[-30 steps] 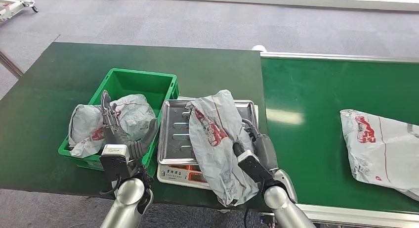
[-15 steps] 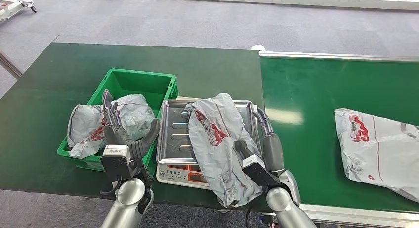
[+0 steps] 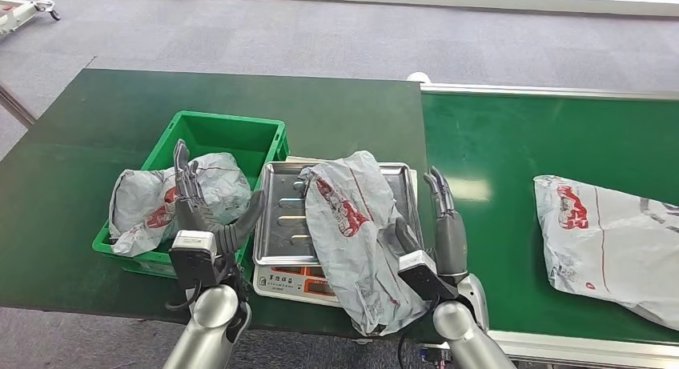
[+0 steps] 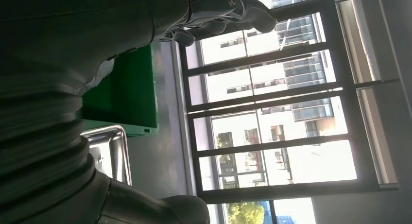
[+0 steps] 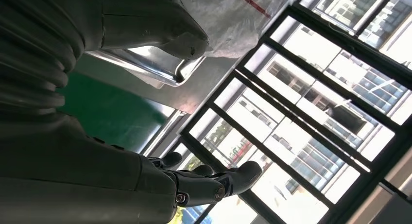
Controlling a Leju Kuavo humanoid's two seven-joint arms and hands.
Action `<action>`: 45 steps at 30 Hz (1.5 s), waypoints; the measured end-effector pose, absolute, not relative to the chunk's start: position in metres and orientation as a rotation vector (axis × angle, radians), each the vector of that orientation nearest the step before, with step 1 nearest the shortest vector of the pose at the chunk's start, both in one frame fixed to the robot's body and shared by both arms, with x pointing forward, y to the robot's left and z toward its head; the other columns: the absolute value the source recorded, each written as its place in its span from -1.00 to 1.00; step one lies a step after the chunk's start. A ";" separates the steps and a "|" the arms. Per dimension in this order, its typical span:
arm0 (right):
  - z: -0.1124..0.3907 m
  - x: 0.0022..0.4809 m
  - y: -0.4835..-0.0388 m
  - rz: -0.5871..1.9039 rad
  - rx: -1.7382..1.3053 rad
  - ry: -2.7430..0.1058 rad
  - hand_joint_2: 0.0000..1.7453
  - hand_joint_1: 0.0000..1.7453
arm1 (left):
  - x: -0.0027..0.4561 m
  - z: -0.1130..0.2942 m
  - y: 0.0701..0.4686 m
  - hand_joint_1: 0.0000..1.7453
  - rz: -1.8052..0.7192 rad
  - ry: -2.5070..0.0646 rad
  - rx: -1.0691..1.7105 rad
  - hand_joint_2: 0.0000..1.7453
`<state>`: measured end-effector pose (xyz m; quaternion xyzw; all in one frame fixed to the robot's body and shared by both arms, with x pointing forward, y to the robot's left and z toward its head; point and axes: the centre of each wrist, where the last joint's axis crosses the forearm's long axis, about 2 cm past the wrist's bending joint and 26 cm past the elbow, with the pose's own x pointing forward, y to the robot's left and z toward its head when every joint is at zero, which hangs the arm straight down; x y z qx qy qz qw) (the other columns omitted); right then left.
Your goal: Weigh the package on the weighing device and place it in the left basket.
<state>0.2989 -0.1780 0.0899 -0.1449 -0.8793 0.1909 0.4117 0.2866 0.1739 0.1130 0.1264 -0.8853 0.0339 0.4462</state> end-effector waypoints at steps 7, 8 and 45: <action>0.122 0.306 -0.197 0.222 -0.501 -2.341 1.00 -1.00 | 0.299 0.105 0.151 -1.00 -0.161 -2.162 0.021 1.00; 0.129 0.307 -0.202 0.186 -0.519 -2.363 1.00 -1.00 | 0.302 0.102 0.147 -1.00 -0.200 -2.140 0.004 1.00; 0.163 0.297 -0.219 0.151 -0.491 -2.475 1.00 -1.00 | 0.336 0.075 0.111 1.00 -1.020 -1.547 -0.071 1.00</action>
